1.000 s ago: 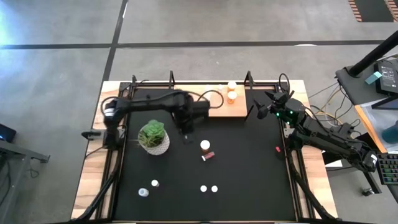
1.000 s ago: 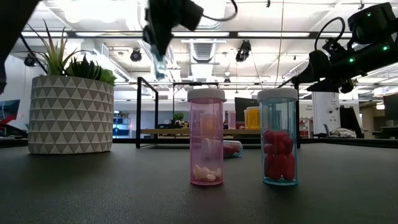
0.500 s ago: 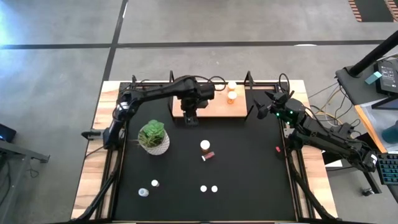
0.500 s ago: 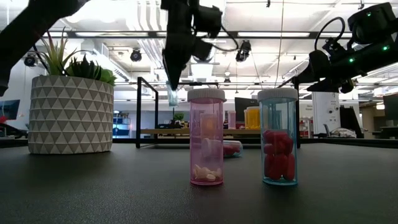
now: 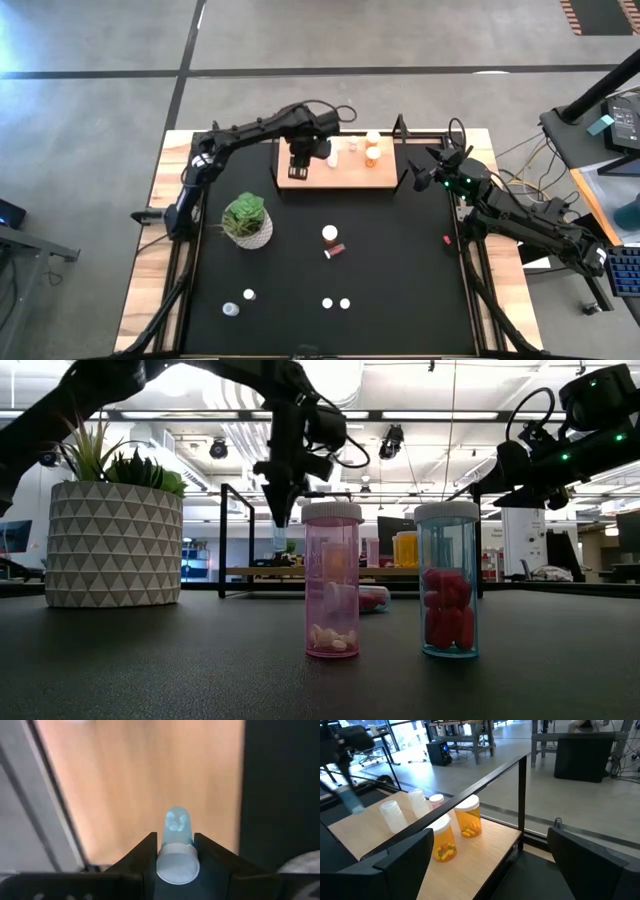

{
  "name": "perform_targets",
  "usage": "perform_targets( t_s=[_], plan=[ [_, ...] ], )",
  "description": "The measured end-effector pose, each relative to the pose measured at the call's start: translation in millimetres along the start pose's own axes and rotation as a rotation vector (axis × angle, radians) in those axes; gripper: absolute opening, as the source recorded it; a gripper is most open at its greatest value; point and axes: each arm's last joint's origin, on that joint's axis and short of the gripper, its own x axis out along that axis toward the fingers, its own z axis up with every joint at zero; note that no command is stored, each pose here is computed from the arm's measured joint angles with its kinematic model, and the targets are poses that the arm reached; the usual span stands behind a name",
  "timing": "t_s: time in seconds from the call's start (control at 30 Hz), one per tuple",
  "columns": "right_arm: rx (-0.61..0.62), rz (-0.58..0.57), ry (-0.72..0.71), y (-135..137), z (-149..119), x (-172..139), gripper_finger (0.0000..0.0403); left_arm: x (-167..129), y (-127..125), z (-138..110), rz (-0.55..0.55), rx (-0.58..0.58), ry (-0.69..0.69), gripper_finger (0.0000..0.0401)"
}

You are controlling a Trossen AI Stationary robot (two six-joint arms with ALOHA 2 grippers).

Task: Pick and place medicine bottles onto shelf by color
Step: Put the bottom left blue pill bottle on the shelf

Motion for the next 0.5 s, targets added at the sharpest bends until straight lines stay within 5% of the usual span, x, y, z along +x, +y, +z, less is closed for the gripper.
perform_targets(
  t_s=[0.5],
  plan=[
    [0.0,0.0,0.0,0,0,0,0.038,17,47,-17,0.113,0.255,-0.04,0.0094]
  ],
)
